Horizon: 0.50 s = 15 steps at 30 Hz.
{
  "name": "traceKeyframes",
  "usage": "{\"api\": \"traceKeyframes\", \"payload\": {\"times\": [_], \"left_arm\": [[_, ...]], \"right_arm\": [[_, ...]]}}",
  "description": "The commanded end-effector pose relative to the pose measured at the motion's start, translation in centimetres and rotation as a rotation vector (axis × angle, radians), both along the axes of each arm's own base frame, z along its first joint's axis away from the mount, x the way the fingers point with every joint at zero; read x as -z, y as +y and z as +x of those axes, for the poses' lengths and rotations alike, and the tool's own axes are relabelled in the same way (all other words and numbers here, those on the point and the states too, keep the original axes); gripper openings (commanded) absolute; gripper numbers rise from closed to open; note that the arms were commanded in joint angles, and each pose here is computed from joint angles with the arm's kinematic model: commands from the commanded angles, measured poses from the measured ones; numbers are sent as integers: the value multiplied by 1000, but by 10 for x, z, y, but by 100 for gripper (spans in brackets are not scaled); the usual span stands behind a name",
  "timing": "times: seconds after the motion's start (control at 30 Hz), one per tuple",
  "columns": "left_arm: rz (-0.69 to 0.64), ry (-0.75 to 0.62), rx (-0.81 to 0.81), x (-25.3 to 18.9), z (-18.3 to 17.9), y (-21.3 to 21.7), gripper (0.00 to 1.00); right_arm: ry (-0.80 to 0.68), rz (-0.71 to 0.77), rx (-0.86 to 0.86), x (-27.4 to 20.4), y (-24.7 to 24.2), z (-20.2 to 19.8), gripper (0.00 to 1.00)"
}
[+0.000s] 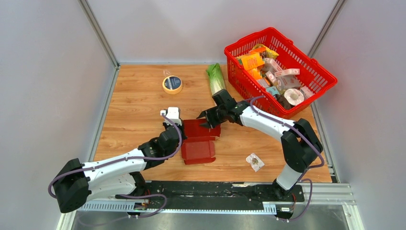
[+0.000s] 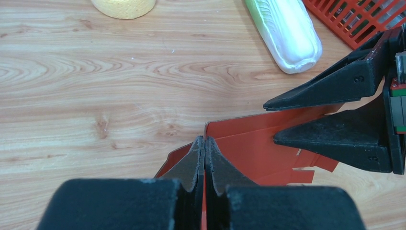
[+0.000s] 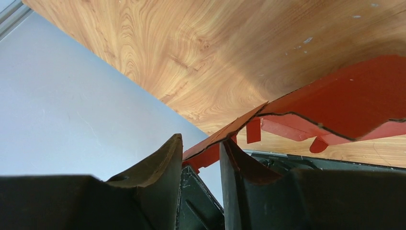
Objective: Fold the paper box
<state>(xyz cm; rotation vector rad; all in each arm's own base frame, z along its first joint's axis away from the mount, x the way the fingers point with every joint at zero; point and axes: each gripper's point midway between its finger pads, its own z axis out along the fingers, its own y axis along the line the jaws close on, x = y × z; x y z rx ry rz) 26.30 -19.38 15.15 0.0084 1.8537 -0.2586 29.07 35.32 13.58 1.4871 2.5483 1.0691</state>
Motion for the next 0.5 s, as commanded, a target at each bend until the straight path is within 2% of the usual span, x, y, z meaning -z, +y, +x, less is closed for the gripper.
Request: {"api": "traceKeyframes", "payload": {"times": [0.0, 0.03, 0.27, 0.47], "left_arm": [[-21, -23, 7, -5, 2, -4, 0], [-20, -26, 11, -5, 1, -5, 0], [-24, -22, 23, -4, 1, -9, 0], [-37, -17, 52, -1, -1, -13, 0]], "right_arm": [[-11, 36, 22, -8, 8, 11, 36], [-17, 40, 23, -9, 9, 12, 31], [-17, 43, 28, -7, 9, 15, 22], [-20, 42, 17, -4, 10, 13, 4]]}}
